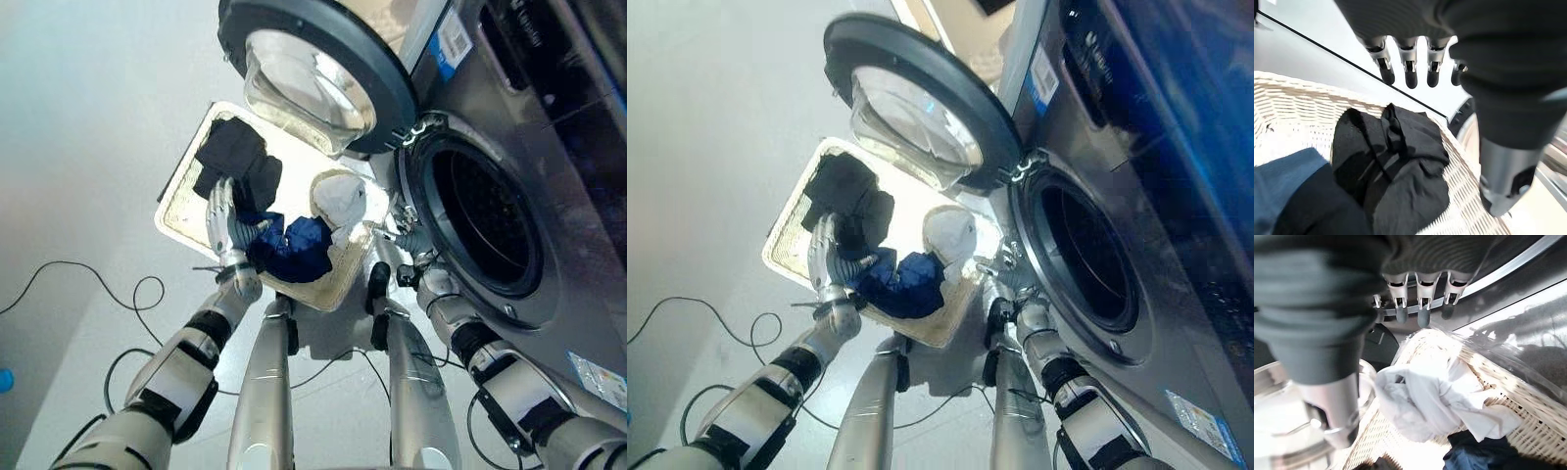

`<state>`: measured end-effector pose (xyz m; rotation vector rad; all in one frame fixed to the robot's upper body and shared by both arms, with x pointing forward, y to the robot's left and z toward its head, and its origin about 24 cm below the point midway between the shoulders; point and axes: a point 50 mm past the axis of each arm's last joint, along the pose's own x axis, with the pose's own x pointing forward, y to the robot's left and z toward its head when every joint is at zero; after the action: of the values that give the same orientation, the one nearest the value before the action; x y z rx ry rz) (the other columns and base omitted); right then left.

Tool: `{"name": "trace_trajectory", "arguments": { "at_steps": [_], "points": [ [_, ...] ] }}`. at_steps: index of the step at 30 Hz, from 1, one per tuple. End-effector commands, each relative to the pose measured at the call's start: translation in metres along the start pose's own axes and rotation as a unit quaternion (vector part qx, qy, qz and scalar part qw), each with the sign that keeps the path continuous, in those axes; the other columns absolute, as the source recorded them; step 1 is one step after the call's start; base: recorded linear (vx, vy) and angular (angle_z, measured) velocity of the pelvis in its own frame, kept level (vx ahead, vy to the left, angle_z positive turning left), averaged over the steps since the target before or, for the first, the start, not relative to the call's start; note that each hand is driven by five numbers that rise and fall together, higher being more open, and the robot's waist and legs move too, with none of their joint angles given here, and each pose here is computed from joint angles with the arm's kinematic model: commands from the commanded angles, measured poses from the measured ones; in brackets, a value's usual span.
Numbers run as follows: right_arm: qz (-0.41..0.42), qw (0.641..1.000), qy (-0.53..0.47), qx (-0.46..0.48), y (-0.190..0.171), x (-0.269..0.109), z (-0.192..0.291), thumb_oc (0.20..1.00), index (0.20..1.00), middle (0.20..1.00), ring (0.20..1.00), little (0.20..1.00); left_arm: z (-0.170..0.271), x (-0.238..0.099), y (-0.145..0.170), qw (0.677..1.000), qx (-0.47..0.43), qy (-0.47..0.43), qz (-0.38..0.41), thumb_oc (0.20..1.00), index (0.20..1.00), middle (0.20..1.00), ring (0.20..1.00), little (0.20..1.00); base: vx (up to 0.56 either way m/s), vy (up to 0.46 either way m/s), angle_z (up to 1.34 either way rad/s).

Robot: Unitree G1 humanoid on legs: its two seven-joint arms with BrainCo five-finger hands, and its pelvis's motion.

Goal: Put the clothes into the washing machine.

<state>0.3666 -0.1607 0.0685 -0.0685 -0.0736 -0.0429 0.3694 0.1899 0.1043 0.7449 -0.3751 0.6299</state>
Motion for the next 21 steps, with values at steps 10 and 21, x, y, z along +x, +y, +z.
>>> {"name": "trace_trajectory", "arguments": {
  "at_steps": [10,21],
  "points": [
    [-0.004,0.997,-0.066,0.040,-0.006,0.009,0.033,1.000,1.000,1.000,1.000,1.000,0.011,0.063,0.044,0.992,-0.011,0.064,0.111,1.000,1.000,1.000,1.000,1.000,0.00,0.048,-0.05],
    [-0.005,0.991,-0.122,0.064,-0.009,0.016,0.065,1.000,1.000,1.000,1.000,1.000,0.009,0.089,0.055,0.989,0.049,0.128,0.047,1.000,1.000,1.000,1.000,1.000,0.04,0.046,-0.02]
  ]
}}
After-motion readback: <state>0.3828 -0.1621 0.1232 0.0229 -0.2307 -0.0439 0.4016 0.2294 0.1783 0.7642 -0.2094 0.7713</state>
